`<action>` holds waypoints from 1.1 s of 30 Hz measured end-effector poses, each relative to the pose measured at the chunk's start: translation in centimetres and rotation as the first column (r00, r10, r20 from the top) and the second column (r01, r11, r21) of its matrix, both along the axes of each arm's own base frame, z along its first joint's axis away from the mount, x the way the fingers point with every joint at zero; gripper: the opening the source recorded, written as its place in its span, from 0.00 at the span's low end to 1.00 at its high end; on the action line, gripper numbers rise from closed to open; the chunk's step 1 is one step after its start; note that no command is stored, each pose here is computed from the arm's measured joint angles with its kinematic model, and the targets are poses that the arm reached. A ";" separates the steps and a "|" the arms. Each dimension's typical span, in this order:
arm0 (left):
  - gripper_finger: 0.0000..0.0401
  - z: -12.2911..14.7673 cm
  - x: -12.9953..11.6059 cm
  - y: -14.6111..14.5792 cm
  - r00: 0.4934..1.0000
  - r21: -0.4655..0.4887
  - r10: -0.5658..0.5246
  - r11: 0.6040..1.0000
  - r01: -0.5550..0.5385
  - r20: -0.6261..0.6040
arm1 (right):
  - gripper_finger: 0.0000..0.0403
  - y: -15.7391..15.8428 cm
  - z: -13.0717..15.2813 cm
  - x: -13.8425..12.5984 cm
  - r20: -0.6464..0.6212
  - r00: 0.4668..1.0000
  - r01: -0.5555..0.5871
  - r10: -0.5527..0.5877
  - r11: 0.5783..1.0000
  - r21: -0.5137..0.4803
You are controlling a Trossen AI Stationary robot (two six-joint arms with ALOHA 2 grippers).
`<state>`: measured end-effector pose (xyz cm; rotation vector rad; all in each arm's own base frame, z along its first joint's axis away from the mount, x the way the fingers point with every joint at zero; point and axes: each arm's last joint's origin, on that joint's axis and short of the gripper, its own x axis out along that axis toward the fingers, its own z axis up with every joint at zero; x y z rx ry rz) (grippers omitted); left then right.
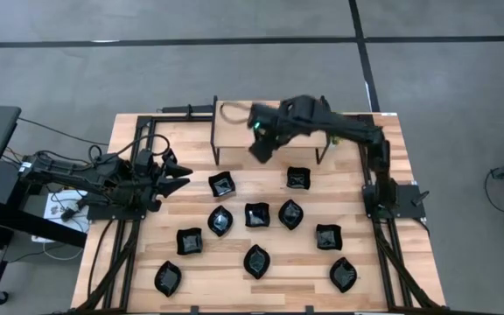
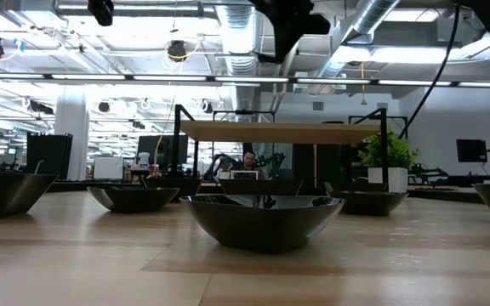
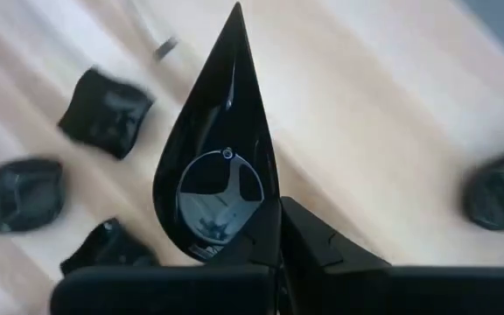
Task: Pick & Place Mini shaped plates
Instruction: Stack the drop-shaped plate on top of the drop-shaped plates on the shelf
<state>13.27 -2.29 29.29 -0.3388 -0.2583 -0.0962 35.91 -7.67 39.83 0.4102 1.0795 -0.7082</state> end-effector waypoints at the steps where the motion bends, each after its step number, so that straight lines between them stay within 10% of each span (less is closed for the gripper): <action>1: 0.36 0.0 0.0 0.0 1.000 0.000 0.000 1.000 0.000 -0.001 | 0.00 -0.7 0.4 -0.6 0.009 0.999 0.031 -0.031 1.000 -0.001; 22: 0.36 0.0 0.0 0.0 1.000 0.001 0.001 1.000 -0.001 -0.001 | 0.00 -14.3 3.0 -10.2 0.054 0.940 0.337 -0.336 0.942 -0.005; 33: 0.36 0.0 0.0 0.0 1.000 -0.001 0.005 1.000 -0.005 -0.001 | 0.00 -15.4 2.9 -11.2 0.116 0.904 0.395 -0.411 0.908 0.143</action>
